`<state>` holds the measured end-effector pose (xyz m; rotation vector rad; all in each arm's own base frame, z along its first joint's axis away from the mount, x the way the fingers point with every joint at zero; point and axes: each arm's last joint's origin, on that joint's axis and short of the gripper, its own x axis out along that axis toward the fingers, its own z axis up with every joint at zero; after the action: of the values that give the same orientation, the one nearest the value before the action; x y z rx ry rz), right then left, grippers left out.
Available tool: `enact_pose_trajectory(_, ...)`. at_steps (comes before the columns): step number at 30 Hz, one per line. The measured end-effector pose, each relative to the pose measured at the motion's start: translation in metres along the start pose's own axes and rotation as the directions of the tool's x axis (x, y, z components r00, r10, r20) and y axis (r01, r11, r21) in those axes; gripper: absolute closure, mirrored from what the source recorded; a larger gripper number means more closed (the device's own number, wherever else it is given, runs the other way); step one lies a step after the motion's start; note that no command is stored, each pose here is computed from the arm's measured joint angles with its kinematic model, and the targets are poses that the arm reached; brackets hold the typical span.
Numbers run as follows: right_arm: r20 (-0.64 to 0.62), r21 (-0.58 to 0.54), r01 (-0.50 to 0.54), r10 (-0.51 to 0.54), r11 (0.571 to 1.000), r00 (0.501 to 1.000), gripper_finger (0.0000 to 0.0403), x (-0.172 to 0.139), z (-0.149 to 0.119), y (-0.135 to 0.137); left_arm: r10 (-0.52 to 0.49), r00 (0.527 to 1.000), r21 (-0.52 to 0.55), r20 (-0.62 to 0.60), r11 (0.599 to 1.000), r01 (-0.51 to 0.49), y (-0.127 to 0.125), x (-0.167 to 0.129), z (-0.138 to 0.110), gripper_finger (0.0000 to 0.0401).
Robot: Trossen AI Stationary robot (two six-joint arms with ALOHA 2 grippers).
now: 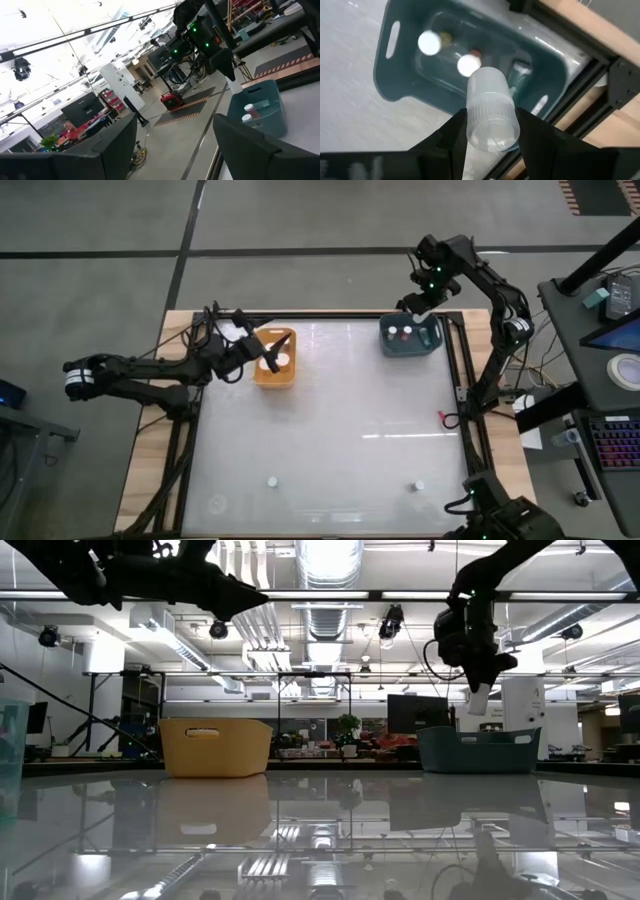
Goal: Pick and place medicine bottles into bin by pill shape (circle, oval)
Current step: Put the orange bottle pill into the yellow bin
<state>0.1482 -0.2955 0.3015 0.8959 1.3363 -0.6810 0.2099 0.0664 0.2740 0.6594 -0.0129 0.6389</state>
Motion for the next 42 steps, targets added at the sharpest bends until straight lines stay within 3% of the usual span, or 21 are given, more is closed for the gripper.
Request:
enact_pose_trajectory(11, -0.066, 0.007, -0.003, 0.003, 1.0, 0.998, 0.0264, 0.034, -0.023, 0.02, 0.0, 1.0, 0.0, 0.0, 1.0, 0.0, 0.0, 0.0, 0.0, 0.0154)
enact_pose_trajectory(23, -0.044, 0.031, 0.003, -0.002, 1.0, 0.999, 0.0264, 0.069, -0.027, 0.016, 0.0, 1.0, 0.001, -0.003, 1.0, 0.0, 0.0, 0.0, -0.001, 0.0154)
enact_pose_trajectory(27, -0.052, 0.033, 0.056, -0.054, 0.998, 0.997, 0.0264, 0.078, -0.029, 0.013, 0.0, 1.0, 0.001, -0.003, 1.0, 0.0, 0.0, 0.0, -0.001, 0.0154)
enact_pose_trajectory(42, -0.025, 0.054, 0.088, -0.087, 0.995, 0.996, 0.0264, 0.095, -0.03, 0.009, 0.0, 1.0, 0.001, -0.003, 1.0, 0.0, 0.0, 0.0, -0.001, 0.0154)
